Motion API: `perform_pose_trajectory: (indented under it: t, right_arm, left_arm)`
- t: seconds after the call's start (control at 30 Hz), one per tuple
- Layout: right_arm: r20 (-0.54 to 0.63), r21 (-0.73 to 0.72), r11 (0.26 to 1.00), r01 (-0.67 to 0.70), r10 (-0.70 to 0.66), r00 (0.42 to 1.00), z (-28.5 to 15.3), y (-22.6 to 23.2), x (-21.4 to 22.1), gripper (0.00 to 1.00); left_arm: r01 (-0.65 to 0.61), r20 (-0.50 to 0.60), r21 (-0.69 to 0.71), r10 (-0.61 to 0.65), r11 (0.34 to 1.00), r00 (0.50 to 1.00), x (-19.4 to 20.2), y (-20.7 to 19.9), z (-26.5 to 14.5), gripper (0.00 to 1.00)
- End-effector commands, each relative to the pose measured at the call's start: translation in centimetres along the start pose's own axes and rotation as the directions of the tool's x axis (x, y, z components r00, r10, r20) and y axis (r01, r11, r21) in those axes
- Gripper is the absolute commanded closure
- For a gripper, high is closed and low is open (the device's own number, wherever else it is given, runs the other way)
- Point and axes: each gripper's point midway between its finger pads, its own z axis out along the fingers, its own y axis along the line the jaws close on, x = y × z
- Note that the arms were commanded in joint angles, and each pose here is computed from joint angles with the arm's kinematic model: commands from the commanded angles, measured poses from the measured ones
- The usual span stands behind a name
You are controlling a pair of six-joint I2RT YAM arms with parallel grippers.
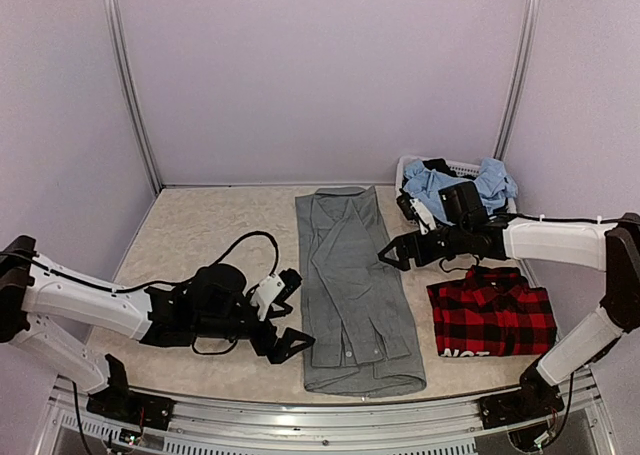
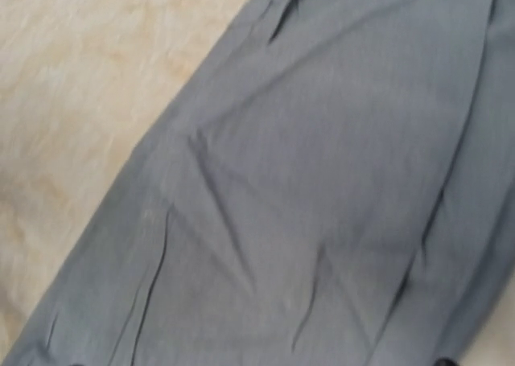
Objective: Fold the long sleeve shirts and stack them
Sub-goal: Rotate the rectangle-folded shirt at the center of the board, then pick up the rectangle-folded shirt from the center of the board.
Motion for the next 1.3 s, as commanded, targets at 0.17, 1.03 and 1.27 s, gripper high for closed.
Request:
perform_pose_trajectory:
  t: [0.17,1.03,1.27]
  right_arm:
    - [-0.022,-0.012,0.998,-0.057,0.057,0.998,-2.6,1.1,3.5,0.1]
    - [-0.076,-0.032,0.987,-0.161,0.158,0.985,-5.8,2.4,9.0,0.11]
    - [-0.093,-0.033,0.984,-0.173,0.169,0.981,-6.0,2.9,9.3,0.12]
  left_arm:
    - [-0.259,-0.216,0.129,0.282,0.957,0.935,5.3,-5.8,3.8,0.03]
    - [-0.422,-0.442,0.059,0.403,0.904,0.801,11.9,-4.4,6.1,0.5]
    - [-0.43,-0.426,0.046,0.407,0.901,0.808,11.2,-4.4,5.8,0.85]
